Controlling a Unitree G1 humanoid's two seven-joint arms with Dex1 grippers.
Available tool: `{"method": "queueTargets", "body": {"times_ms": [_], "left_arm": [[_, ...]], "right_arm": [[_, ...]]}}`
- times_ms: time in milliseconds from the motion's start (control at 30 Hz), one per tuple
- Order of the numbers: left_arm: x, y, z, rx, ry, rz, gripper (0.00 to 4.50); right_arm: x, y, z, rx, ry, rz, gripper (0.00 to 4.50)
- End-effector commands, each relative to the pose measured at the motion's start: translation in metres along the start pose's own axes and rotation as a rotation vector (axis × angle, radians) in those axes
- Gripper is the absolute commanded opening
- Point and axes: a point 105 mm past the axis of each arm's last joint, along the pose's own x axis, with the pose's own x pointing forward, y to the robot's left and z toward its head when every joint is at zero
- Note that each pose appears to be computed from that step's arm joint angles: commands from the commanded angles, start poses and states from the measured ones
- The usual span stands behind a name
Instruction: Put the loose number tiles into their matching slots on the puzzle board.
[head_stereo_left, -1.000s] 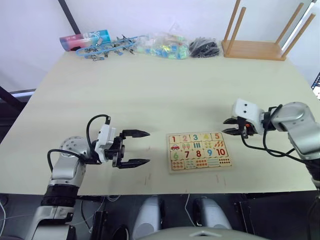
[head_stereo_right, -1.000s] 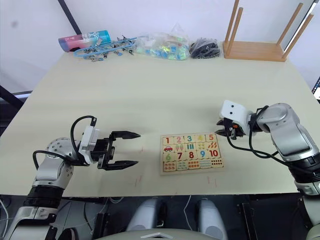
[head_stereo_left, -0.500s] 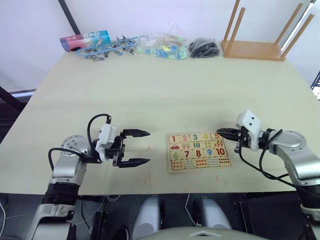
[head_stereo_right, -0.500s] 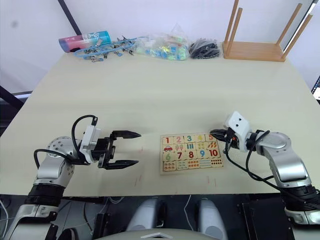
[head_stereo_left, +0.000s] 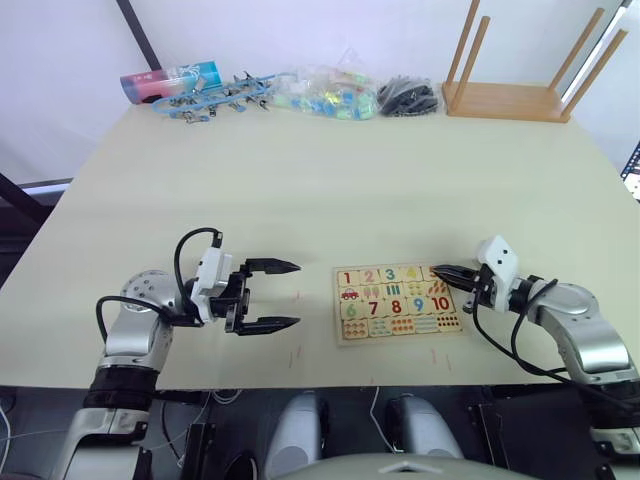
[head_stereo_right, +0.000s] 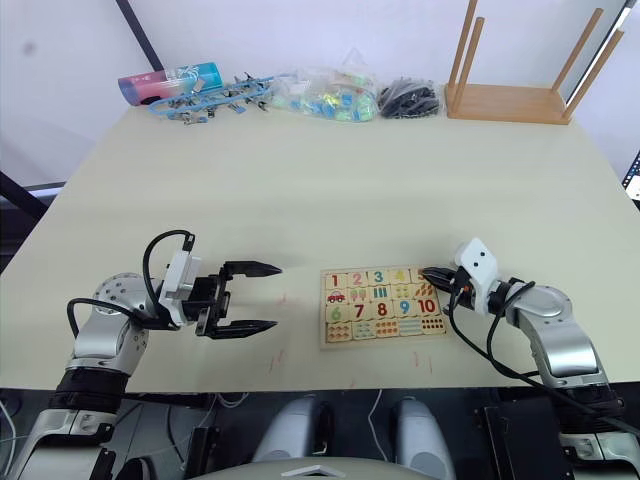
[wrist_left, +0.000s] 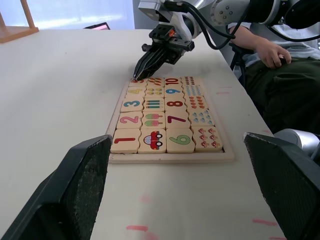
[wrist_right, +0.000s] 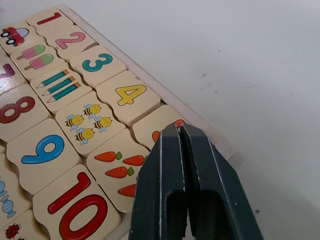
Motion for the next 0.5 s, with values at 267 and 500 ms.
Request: {"method": "queueTargets", "body": {"times_ms": [267,500], "left_arm": [[-0.005,0.003,0.005,0.017,0.007,0.061,4.5],[-0.002,0.002,-0.005,-0.06,0.01,0.224,4.5]], "right_arm": [[-0.006,-0.011,0.013,-0.018,-0.068,-0.074,0.07],[-0.037,-0.019,0.015,-0.014,-0.153,-0.161,0.07]]}}
